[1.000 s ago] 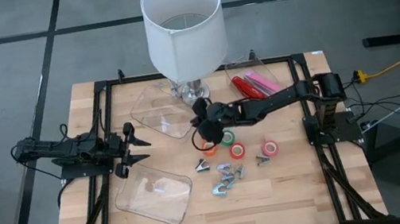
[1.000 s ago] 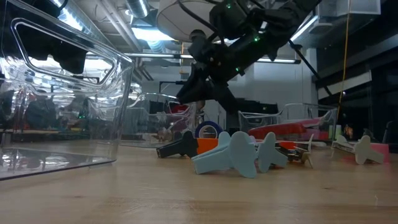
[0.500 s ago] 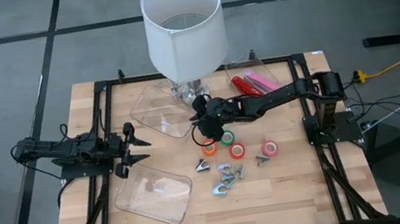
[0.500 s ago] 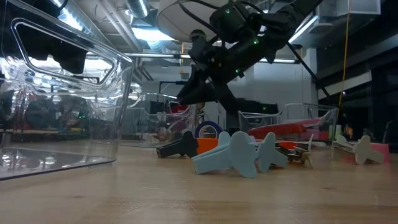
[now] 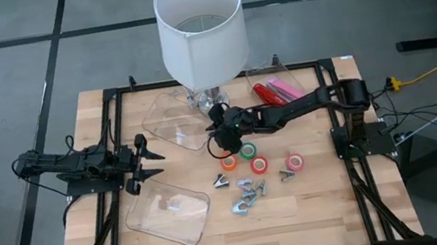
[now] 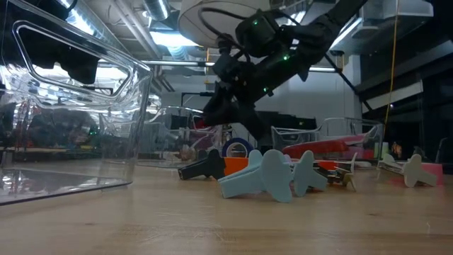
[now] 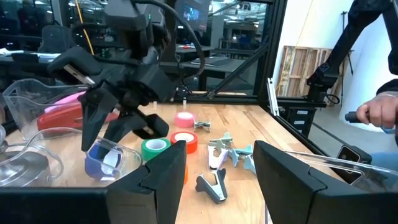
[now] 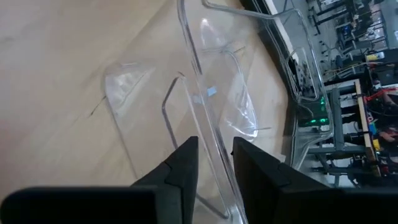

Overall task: Pick and place Stapler, Stapler remover, tape
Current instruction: Adjust the transparent bins

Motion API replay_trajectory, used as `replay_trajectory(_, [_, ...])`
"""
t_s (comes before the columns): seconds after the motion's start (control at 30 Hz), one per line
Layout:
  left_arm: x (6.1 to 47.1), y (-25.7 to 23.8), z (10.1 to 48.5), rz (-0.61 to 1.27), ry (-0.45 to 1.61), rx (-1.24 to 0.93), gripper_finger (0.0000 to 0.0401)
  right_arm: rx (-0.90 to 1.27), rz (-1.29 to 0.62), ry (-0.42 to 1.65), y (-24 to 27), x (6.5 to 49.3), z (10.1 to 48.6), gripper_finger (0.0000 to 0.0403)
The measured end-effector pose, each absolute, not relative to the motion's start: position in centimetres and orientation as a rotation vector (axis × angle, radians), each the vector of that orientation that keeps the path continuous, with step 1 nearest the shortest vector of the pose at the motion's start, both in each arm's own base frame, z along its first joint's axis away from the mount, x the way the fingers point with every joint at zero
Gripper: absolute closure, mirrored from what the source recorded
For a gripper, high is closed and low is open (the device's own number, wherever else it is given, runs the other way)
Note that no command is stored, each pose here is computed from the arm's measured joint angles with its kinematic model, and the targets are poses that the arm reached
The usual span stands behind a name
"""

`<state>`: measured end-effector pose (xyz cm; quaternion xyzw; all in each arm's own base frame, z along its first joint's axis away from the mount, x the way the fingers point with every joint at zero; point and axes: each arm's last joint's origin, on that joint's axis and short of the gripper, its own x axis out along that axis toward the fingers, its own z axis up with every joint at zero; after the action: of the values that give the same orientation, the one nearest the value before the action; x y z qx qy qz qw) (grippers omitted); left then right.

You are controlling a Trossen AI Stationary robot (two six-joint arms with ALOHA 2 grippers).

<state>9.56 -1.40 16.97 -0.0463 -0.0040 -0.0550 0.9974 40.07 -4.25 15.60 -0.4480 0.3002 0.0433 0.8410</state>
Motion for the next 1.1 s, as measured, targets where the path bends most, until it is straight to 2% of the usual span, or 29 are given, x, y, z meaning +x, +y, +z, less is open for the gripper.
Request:
replay_trajectory(0.13, [9.6,-1.4,17.0,-0.109,-0.008,-0.093,0.0216,-0.949,0.075,0.605,-4.3,40.3,15.7,0.0318])
replay_trajectory(0.3, [9.6,-1.4,17.0,-0.109,-0.008,-0.093,0.0216,-0.937,0.009,0.593,-3.8,41.0,16.9,0.0372])
replay_trajectory(0.4, [9.6,-1.4,17.0,-0.11,-0.008,-0.093,0.0216,-0.916,0.046,0.599,-3.2,41.4,17.4,0.0393])
replay_trajectory(0.53, [9.6,-1.4,17.0,-0.109,-0.008,-0.093,0.0216,-0.894,0.064,0.604,-2.2,42.0,18.7,0.0387])
replay_trajectory(1.1, [9.6,-1.4,17.0,-0.11,-0.008,-0.093,0.0217,-0.831,0.285,0.831,3.0,41.5,19.8,0.0399])
